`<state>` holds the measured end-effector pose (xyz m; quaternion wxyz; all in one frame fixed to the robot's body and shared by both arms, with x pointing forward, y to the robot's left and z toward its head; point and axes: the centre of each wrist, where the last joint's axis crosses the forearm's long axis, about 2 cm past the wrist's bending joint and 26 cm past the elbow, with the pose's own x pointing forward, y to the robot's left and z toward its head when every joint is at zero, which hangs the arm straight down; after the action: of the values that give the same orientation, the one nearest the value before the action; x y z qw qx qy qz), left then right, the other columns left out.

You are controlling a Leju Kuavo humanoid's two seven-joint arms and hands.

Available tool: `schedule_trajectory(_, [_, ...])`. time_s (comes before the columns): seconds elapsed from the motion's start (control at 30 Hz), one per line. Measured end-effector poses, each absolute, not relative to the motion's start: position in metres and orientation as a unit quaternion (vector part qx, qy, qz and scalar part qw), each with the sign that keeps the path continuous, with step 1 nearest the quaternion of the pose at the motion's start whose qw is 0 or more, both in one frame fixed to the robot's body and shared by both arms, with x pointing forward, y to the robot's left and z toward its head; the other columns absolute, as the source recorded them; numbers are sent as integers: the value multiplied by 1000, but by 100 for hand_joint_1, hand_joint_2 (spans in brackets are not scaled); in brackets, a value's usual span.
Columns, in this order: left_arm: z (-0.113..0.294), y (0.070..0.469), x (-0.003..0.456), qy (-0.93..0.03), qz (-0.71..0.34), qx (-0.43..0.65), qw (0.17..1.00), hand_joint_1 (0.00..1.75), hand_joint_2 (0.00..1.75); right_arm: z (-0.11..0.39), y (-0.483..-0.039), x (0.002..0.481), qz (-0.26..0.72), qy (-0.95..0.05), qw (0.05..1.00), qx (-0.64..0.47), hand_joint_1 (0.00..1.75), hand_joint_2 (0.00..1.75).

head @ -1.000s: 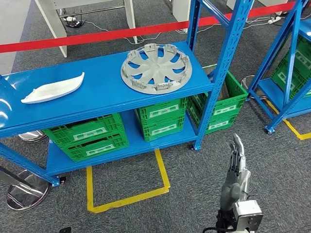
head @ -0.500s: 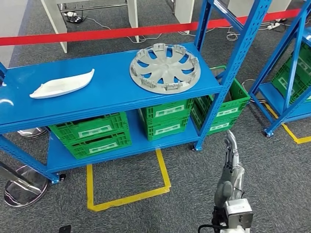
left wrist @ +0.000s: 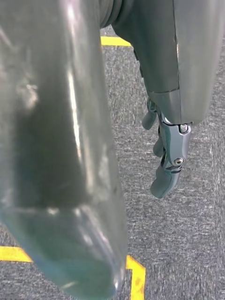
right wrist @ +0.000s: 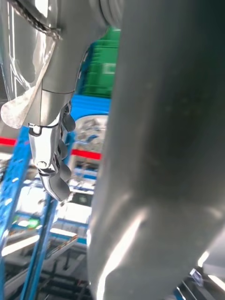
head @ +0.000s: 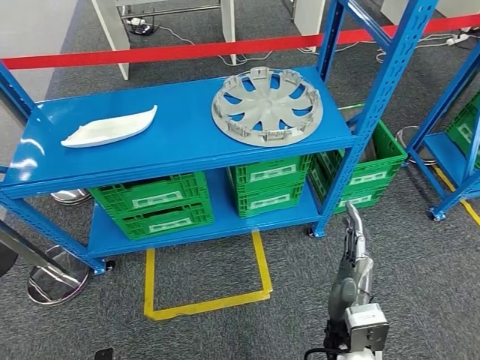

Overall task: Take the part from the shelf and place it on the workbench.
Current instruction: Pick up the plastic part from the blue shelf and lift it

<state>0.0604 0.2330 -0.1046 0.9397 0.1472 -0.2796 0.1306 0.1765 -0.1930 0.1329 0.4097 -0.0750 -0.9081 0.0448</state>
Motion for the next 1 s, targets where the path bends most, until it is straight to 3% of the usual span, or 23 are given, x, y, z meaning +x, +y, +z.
schedule_trajectory(1.0, [-105,235,60,-286,128,145,939,0,0,129,-193,171,51,-905,421,-36,0,0])
